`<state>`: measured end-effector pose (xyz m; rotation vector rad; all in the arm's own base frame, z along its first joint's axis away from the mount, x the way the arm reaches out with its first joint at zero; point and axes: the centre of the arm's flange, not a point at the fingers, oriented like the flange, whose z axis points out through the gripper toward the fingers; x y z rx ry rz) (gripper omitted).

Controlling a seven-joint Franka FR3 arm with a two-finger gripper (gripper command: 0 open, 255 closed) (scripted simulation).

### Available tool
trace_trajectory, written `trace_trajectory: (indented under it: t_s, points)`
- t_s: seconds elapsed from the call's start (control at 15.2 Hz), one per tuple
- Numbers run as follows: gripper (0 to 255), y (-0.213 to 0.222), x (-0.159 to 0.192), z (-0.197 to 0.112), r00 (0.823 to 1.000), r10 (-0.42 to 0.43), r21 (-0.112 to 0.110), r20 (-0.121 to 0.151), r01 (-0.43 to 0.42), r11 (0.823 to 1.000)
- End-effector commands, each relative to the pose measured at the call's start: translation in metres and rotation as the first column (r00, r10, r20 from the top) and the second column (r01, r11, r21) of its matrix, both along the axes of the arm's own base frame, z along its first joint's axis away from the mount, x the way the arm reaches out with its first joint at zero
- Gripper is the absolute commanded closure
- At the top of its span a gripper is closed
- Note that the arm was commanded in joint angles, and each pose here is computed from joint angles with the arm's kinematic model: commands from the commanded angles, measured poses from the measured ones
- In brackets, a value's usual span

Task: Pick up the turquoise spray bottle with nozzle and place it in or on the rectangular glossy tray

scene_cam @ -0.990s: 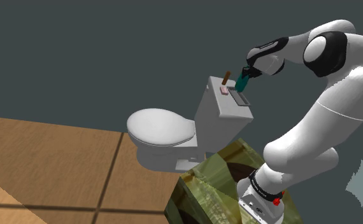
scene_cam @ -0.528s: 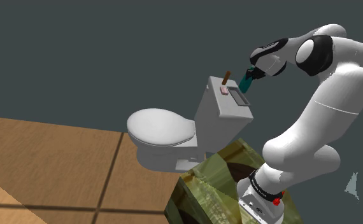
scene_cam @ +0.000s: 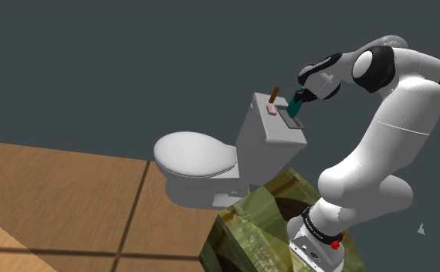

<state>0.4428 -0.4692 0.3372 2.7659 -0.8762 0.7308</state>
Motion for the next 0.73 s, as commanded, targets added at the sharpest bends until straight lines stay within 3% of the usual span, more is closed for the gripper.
trace_trajectory:
  t_s: [0.0,0.4,0.46,0.66]
  points:
    - [255,0.0008,-0.0007,-0.0064,1.0,0.0,-0.001,0.0,0.0,1.0]
    - [255,0.0008,-0.0007,-0.0064,1.0,0.0,-0.001,0.0,0.0,1.0]
    - [0,0.0008,-0.0007,-0.0064,1.0,0.0,-0.001,0.0,0.0,1.0]
    - [0,0.0008,-0.0007,-0.0064,1.0,0.0,-0.001,0.0,0.0,1.0]
